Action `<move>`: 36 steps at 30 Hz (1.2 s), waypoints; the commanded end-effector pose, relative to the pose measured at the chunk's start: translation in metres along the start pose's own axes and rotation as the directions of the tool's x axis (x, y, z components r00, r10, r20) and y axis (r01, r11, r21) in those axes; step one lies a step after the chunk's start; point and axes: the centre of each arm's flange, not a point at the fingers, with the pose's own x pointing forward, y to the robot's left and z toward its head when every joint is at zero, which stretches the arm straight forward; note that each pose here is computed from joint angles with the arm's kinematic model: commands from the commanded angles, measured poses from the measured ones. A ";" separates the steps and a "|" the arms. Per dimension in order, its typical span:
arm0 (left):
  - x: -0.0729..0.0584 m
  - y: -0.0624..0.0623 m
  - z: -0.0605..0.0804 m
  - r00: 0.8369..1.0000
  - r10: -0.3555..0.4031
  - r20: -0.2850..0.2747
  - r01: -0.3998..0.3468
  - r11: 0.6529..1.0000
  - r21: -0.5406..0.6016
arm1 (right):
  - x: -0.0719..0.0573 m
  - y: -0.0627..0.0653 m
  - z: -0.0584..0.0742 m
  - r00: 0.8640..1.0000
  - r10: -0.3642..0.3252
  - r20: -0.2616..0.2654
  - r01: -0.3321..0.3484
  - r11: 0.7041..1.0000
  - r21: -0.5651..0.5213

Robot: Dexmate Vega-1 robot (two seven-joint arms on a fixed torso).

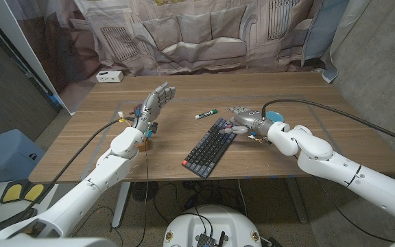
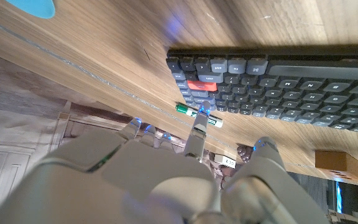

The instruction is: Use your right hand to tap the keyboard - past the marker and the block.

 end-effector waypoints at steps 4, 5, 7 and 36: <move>0.000 0.001 0.003 1.000 -0.001 0.003 0.001 1.000 0.009 | -0.006 -0.014 0.001 0.999 -0.051 0.002 0.051 0.999 -0.010; 0.000 0.001 0.003 1.000 -0.002 0.004 0.002 1.000 0.007 | -0.007 -0.015 0.001 0.999 -0.054 0.000 0.054 0.998 -0.013; 0.001 0.001 0.003 1.000 -0.002 0.004 0.002 1.000 0.007 | -0.008 -0.017 0.000 0.998 -0.062 -0.001 0.062 0.998 -0.012; 0.005 -0.001 0.007 1.000 -0.012 0.001 0.012 1.000 0.017 | -0.017 -0.022 -0.010 0.991 -0.130 0.001 0.130 0.989 0.066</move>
